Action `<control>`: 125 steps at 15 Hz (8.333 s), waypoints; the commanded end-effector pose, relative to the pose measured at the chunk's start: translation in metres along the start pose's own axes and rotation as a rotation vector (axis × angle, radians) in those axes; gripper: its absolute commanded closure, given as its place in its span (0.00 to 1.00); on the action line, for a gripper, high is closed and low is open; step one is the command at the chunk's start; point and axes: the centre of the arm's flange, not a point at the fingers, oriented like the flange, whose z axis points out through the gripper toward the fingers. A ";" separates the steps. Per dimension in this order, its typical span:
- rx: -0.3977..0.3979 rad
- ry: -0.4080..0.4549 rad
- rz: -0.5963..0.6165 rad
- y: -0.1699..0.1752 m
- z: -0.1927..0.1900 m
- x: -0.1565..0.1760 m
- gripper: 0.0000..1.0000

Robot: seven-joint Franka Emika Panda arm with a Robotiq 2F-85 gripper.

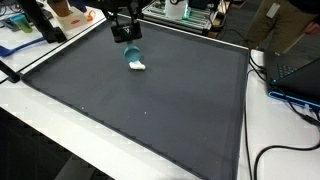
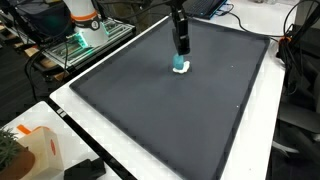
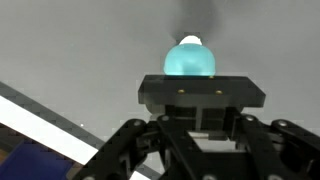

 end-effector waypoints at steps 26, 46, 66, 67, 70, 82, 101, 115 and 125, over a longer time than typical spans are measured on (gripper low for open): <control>0.131 -0.137 0.158 -0.007 -0.077 0.016 0.77; 0.499 -0.160 0.258 -0.141 -0.126 0.027 0.77; -0.147 0.291 0.196 -0.120 -0.100 -0.169 0.00; -0.176 0.305 0.214 -0.131 -0.091 -0.176 0.00; -0.180 0.298 0.229 -0.077 -0.124 -0.130 0.00; -0.016 0.214 0.307 -0.050 -0.029 -0.121 0.00; -0.071 0.299 0.300 -0.077 0.044 -0.098 0.00; 0.012 0.395 0.336 -0.077 0.084 -0.108 0.00; -0.030 0.492 0.268 -0.077 0.100 -0.108 0.00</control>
